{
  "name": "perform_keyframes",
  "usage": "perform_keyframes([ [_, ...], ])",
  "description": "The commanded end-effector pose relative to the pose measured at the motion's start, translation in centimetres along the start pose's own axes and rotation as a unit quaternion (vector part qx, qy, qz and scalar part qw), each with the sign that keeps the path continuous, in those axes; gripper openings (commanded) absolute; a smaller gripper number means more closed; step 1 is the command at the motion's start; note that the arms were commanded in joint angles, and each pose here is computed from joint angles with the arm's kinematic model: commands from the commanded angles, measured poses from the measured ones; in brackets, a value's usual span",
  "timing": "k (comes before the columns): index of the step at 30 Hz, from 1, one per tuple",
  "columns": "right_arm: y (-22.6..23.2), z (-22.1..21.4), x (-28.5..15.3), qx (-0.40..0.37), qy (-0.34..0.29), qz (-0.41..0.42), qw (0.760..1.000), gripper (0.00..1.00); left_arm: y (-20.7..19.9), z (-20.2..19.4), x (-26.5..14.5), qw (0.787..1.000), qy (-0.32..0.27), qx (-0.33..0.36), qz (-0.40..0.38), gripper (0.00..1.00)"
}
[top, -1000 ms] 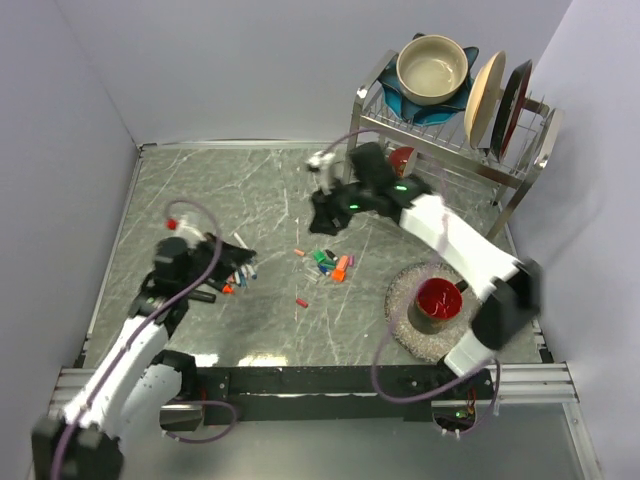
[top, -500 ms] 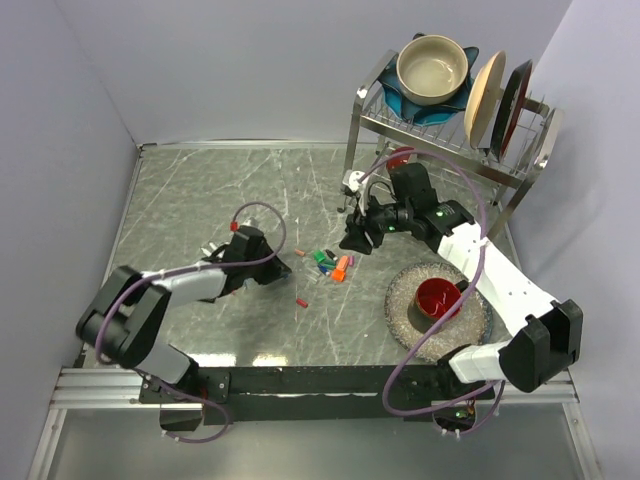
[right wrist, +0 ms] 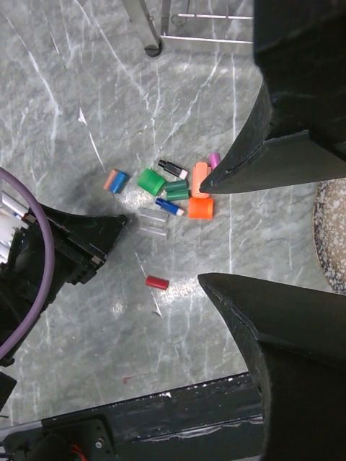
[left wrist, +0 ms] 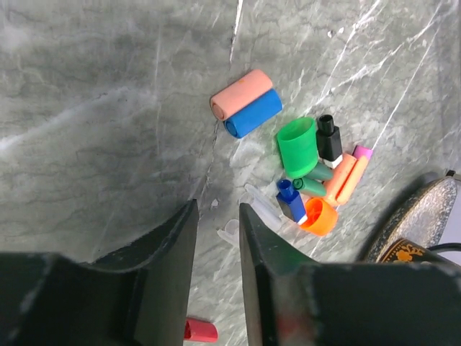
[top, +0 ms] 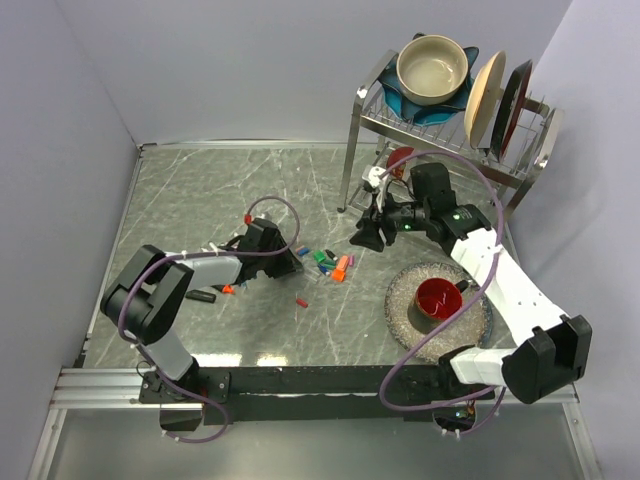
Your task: Open the pen caps
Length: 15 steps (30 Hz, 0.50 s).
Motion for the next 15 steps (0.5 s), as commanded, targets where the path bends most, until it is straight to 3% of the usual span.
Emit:
perform_keyframes([
  [1,0.4,0.7,-1.3,-0.03,-0.024,-0.016,0.999,0.56,-2.2,1.7,-1.7,0.998,-0.043,0.032,-0.03,0.36],
  [4,0.4,0.4,-2.2,-0.046,-0.022,-0.044,0.998,0.6,-2.9,2.2,-3.6,0.995,-0.074,0.046,-0.053,0.4],
  [12,0.8,0.6,-6.5,-0.062,-0.021,-0.128,0.99,0.67,-4.6,3.7,-10.3,0.973,-0.162,0.123,-0.111,0.69],
  [13,0.8,0.6,-6.9,-0.059,-0.019,-0.14,0.988,0.72,-5.3,4.1,-12.3,0.964,-0.186,0.136,-0.133,0.73],
  [14,0.8,0.9,-7.8,-0.06,-0.02,-0.17,0.983,1.0,-5.5,4.3,-13.3,0.959,-0.196,0.15,-0.14,0.81],
  [15,0.7,1.2,-8.4,-0.055,-0.022,-0.193,0.979,1.0,-5.8,4.6,-14.4,0.951,-0.212,0.171,-0.146,0.84],
])
Point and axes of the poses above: each gripper's point midway between its finger pads, its own x axis out along the fingers, its own y axis along the line the jaws close on, z = x × y, the point moved 8 cm from there along -x, back along the fingers, and after that the axes turned 1 degree about -x, right-handed, at the moved point
